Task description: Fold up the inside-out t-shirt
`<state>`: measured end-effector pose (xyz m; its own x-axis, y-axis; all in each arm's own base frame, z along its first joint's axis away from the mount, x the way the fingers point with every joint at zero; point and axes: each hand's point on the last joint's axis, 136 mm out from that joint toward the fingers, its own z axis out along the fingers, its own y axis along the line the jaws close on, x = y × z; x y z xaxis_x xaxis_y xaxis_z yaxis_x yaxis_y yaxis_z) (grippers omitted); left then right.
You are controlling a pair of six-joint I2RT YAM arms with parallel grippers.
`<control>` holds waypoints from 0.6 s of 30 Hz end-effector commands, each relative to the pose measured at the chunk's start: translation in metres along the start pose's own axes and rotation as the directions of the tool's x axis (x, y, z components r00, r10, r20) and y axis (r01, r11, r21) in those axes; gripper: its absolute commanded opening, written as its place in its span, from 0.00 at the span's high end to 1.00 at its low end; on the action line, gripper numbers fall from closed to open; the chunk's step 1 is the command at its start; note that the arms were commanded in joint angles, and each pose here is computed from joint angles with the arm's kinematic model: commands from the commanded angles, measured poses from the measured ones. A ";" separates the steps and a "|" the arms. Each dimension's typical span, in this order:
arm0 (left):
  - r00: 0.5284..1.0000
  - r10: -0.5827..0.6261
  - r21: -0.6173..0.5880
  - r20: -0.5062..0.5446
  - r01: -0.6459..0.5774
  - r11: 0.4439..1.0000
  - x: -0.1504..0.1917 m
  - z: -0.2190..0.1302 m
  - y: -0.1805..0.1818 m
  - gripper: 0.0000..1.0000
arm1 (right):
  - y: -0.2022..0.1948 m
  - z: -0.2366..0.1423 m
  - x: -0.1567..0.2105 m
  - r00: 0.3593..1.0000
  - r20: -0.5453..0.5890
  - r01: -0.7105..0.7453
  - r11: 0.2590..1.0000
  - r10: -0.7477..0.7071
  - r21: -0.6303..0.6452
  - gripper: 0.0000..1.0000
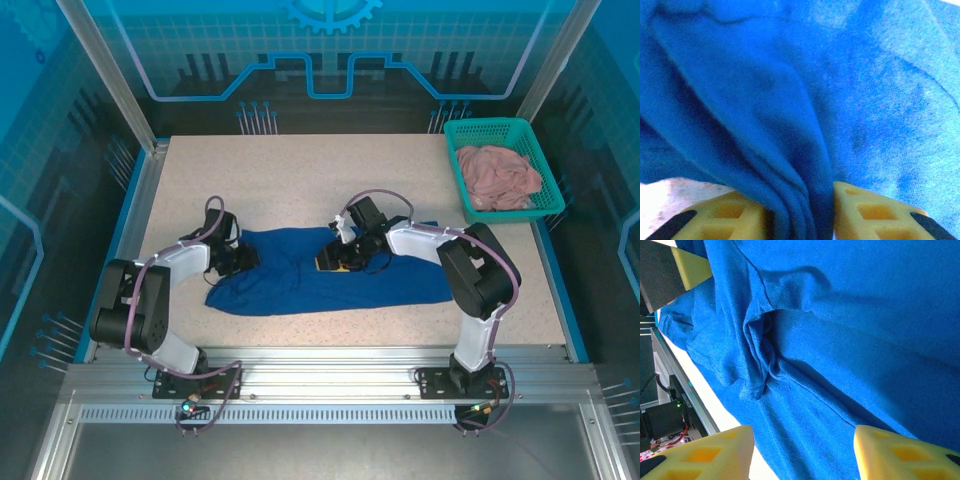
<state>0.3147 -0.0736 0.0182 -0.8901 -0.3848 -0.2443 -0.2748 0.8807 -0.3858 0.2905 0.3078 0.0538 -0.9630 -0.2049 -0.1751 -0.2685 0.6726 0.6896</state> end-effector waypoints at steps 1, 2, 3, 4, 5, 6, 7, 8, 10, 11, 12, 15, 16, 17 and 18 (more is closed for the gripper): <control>0.996 0.004 0.099 -0.089 0.005 0.995 0.024 0.009 -0.018 0.70 | 0.002 0.002 0.000 1.000 -0.018 -0.009 1.000 0.009 -0.003 0.44; 0.996 0.008 0.105 -0.091 0.001 0.994 0.025 0.010 -0.019 0.72 | 0.002 0.002 0.000 1.000 -0.018 -0.009 1.000 0.009 -0.002 0.44; 0.996 0.010 0.107 -0.090 0.000 0.994 0.025 0.011 -0.019 0.74 | 0.003 0.002 0.000 1.000 -0.019 -0.008 1.000 0.008 -0.001 0.44; 0.996 0.011 0.104 -0.090 -0.001 0.995 0.025 0.011 -0.019 0.76 | 0.004 0.002 0.000 1.000 -0.019 -0.007 1.000 0.007 0.000 0.44; 0.996 0.013 0.100 -0.086 -0.004 0.995 0.025 0.011 -0.018 0.79 | 0.003 0.003 0.001 1.000 -0.020 -0.007 1.000 0.007 0.002 0.44; 0.997 0.016 0.094 -0.081 -0.008 0.996 0.024 0.011 -0.017 0.82 | 0.004 0.003 0.000 1.000 -0.020 -0.005 1.000 0.006 0.004 0.44; 0.997 0.017 0.087 -0.074 -0.011 0.996 0.022 0.010 -0.016 0.87 | 0.005 0.003 0.001 1.000 -0.021 -0.004 1.000 0.004 0.004 0.44; 0.997 0.021 0.071 -0.069 -0.016 0.997 0.022 0.009 -0.014 0.93 | 0.005 0.002 0.001 1.000 -0.023 -0.002 1.000 0.003 0.007 0.44; 0.999 0.026 0.040 -0.045 -0.024 0.999 0.017 0.007 -0.009 1.00 | 0.005 -0.001 0.000 1.000 -0.020 0.007 1.000 -0.006 0.017 0.44; 0.999 0.023 0.021 -0.026 -0.023 1.000 0.014 0.005 -0.006 1.00 | 0.005 -0.005 -0.002 1.000 -0.014 0.011 1.000 -0.011 0.026 0.44; 1.000 0.024 0.004 -0.005 -0.024 1.000 0.011 0.002 -0.003 1.00 | 0.005 -0.009 -0.004 1.000 -0.005 0.020 0.999 -0.020 0.034 0.44; 0.998 -0.005 -0.051 0.070 0.009 0.999 -0.001 -0.010 0.010 1.00 | -0.002 -0.026 -0.007 0.999 0.017 0.030 0.997 -0.031 0.070 0.44; 0.996 -0.024 -0.059 0.091 0.029 0.998 -0.005 -0.015 0.013 1.00 | -0.006 -0.032 -0.008 0.999 0.026 0.033 0.996 -0.035 0.086 0.44; 0.992 -0.049 -0.063 0.113 0.056 0.996 -0.009 -0.019 0.018 1.00 | -0.012 -0.040 -0.009 0.999 0.036 0.030 0.994 -0.034 0.108 0.44; 0.989 -0.073 -0.063 0.129 0.082 0.995 -0.013 -0.024 0.021 1.00 | -0.021 -0.047 -0.010 0.999 0.048 0.020 0.991 -0.026 0.129 0.44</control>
<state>0.3131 -0.0682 0.0266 -0.8646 -0.4071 -0.2946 -0.2840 0.8795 -0.3820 0.2954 0.2895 0.0579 -0.9614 -0.2077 -0.1806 -0.2752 0.7190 0.6382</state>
